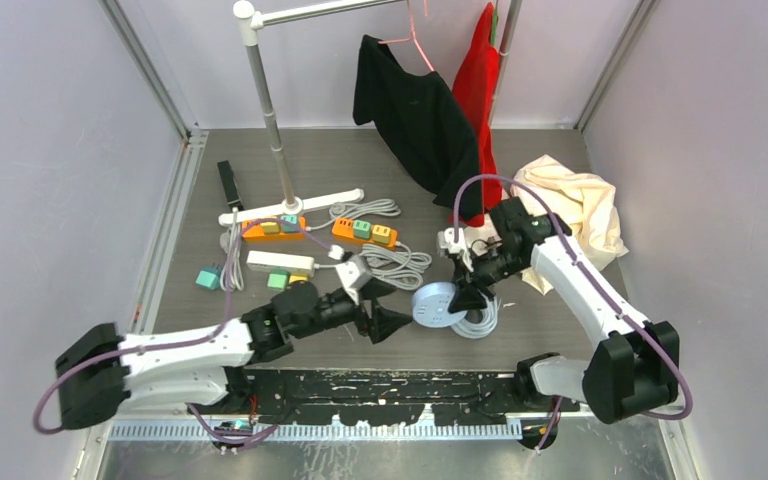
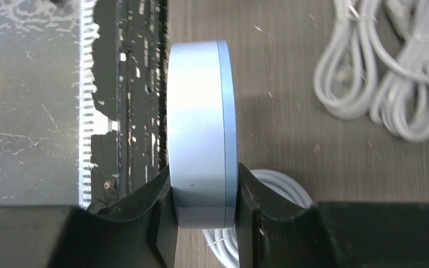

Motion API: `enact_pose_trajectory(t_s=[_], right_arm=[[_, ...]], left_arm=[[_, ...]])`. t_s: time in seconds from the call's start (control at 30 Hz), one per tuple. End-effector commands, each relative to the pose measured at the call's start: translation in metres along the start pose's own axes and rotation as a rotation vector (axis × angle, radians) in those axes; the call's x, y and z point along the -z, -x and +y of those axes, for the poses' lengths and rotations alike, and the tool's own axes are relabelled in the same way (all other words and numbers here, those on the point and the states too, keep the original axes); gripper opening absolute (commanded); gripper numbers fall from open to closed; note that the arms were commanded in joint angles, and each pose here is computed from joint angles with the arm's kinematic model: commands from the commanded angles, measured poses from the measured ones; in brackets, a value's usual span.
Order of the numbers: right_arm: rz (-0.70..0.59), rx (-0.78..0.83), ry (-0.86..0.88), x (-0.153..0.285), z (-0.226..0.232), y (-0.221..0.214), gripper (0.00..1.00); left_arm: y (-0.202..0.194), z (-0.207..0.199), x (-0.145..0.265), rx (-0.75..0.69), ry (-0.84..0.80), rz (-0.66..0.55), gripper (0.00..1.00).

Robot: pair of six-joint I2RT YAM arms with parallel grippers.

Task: Pull the plug off the socket
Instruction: Place the socket at the center of the board.

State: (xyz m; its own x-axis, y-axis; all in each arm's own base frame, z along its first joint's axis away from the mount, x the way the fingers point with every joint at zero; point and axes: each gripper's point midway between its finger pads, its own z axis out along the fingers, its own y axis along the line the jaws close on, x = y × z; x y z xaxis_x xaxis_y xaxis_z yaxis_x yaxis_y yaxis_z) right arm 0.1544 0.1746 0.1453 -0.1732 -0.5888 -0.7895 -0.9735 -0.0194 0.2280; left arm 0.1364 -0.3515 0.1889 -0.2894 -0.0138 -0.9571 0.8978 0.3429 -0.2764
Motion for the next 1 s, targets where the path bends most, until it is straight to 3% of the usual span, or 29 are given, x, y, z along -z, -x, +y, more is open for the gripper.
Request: enact_pose_trajectory(t_s=[0.0,0.17,0.27,0.63,0.77,0.97], right_arm=[[0.085,-0.089,-0.093,0.043,-0.010,-0.005,0.03],[0.121,-0.317,-0.204,0.087,-0.018,-0.032,0.01],[0.091,-0.449,-0.315,0.116,-0.022,-0.054,0.01],[0.108,-0.847,-0.608,0.205,-0.041,-0.151,0.05],[0.194,-0.944,-0.788,0.236,-0.069,-0.200,0.08],[0.232,-1.026,-0.893,0.255,-0.092,-0.230,0.19]], left_arm=[[0.043,0.014,0.033,0.031,0.138,-0.139,0.79],[0.024,0.024,0.065,0.067,0.206,-0.083,0.83],[0.019,0.024,0.079,0.114,0.207,-0.116,0.84],[0.008,0.029,0.092,0.144,0.225,-0.145,0.87],[0.003,0.029,0.087,0.153,0.224,-0.115,0.87],[-0.005,0.028,0.082,0.163,0.220,-0.079,0.87]])
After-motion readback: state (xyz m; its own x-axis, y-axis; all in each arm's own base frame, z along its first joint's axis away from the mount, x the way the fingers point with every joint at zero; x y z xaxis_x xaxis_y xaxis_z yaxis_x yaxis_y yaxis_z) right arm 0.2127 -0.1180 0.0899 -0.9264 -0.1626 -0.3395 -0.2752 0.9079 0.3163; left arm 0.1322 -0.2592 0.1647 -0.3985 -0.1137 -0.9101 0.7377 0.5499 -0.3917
